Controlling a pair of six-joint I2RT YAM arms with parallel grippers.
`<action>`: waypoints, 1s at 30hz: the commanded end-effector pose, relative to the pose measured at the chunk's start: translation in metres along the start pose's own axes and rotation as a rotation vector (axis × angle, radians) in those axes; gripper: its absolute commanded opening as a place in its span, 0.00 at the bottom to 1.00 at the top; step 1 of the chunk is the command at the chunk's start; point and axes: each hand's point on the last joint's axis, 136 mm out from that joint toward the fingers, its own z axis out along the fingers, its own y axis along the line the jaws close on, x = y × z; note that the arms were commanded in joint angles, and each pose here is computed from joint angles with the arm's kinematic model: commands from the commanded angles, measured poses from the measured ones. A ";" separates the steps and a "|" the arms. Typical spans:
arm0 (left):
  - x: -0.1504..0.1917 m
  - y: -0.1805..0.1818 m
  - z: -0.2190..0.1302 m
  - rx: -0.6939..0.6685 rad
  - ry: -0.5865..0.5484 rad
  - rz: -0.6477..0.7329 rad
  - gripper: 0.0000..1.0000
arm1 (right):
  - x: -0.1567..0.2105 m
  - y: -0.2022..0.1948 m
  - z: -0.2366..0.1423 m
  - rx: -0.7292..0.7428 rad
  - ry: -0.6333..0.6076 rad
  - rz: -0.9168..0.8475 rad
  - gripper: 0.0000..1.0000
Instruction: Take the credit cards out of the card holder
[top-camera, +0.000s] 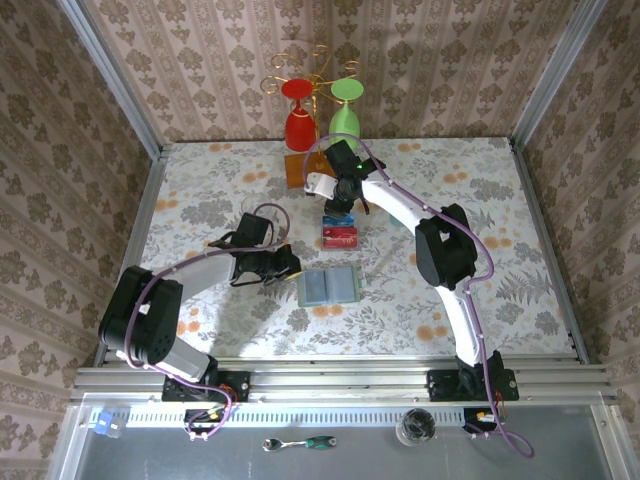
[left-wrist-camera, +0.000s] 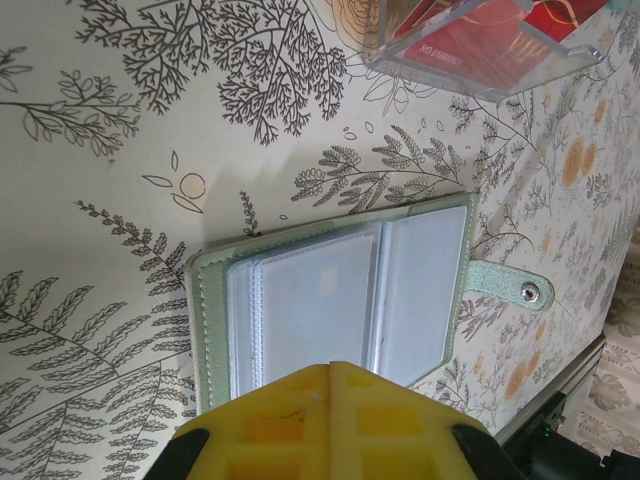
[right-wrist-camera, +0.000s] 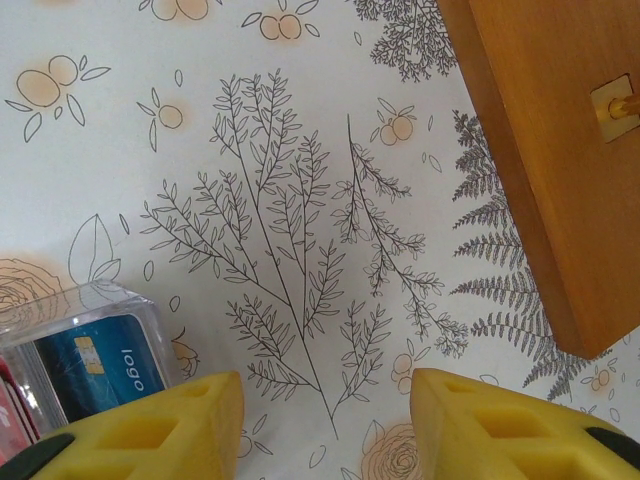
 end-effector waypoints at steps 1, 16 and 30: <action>0.000 -0.002 -0.001 0.018 0.000 -0.006 0.04 | -0.001 0.001 -0.007 0.011 0.003 0.012 0.49; -0.003 -0.002 0.000 0.022 -0.014 -0.004 0.06 | -0.022 0.024 -0.065 0.029 -0.118 0.147 0.49; -0.010 0.001 0.005 0.011 -0.035 -0.008 0.06 | -0.014 0.084 -0.089 -0.114 -0.145 0.733 0.47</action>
